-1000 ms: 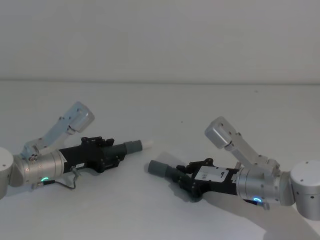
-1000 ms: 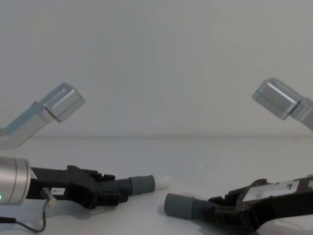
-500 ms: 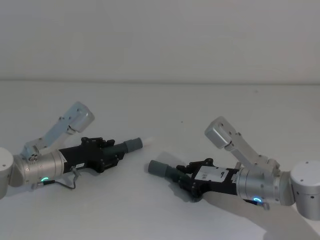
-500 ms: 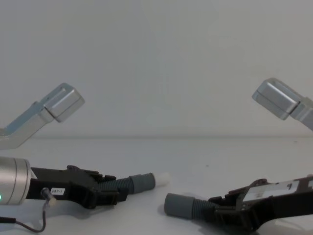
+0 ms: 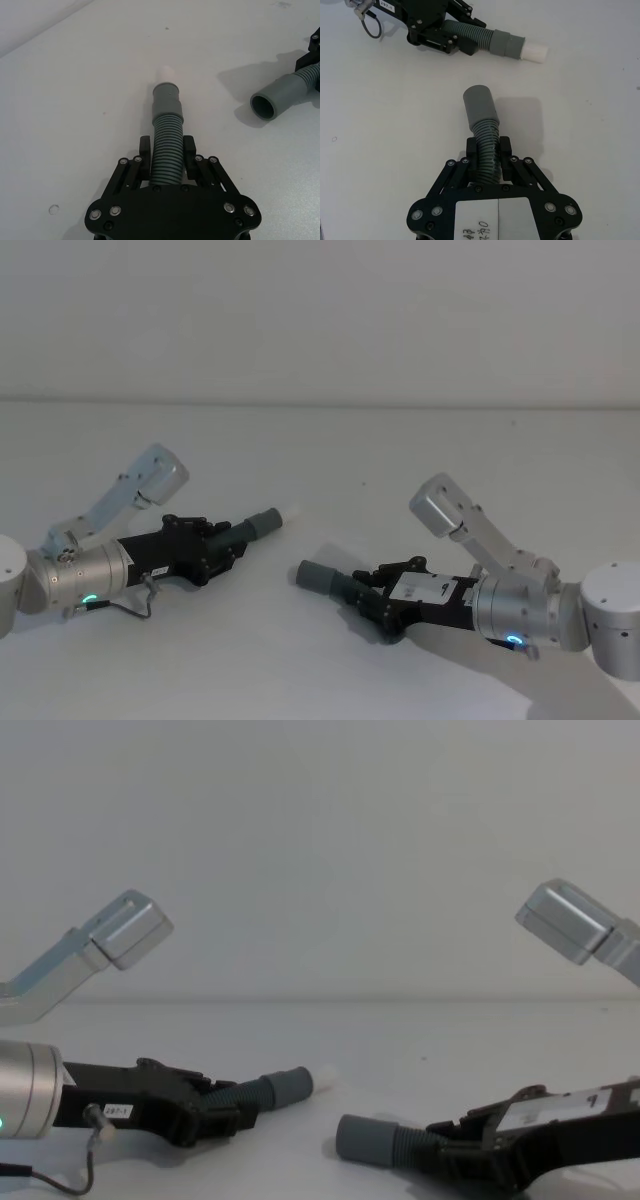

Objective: Use both hands to pick up one end of the pipe from the table, align the ends, and insert them.

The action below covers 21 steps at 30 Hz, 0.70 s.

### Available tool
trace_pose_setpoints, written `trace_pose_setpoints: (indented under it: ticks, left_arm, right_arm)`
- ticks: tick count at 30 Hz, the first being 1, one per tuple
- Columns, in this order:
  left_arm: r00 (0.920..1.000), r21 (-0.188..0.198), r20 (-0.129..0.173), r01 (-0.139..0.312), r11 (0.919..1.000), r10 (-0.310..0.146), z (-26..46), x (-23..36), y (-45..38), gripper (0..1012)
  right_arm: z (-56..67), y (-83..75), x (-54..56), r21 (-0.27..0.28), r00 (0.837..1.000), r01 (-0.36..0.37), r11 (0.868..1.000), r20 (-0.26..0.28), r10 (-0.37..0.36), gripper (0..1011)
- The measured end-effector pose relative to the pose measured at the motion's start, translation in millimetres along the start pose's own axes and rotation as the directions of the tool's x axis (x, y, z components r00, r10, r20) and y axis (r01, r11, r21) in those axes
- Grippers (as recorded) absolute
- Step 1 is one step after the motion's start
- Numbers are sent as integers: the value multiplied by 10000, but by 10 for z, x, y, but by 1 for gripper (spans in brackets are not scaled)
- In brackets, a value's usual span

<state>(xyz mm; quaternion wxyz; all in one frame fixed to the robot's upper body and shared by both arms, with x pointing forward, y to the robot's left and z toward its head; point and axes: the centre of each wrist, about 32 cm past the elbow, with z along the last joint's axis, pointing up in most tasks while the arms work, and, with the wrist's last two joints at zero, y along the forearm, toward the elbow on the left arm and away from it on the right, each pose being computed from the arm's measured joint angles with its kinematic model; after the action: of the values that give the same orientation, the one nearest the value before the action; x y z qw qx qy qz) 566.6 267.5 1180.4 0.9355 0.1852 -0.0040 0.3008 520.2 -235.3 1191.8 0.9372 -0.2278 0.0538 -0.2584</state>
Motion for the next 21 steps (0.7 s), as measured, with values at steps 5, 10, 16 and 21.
trace_pose_setpoints:
  ticks: [5,10,16,21]
  left_arm:
    - [10000,0,1,1,10000,-1,0,0,0,356]
    - [10000,-2,1,-1,10000,1,0,0,0,318]
    - [10000,-2,2,-1,10000,1,0,0,0,318]
    - [10000,-2,2,0,10000,0,0,0,0,318]
  right_arm:
    - [0,0,0,0,10000,1,10000,0,-1,256]
    - [0,0,0,0,10000,0,10000,0,0,256]
    - [0,0,0,0,10000,0,10000,0,0,256]
    - [0,0,0,0,10000,1,10000,1,-1,255]
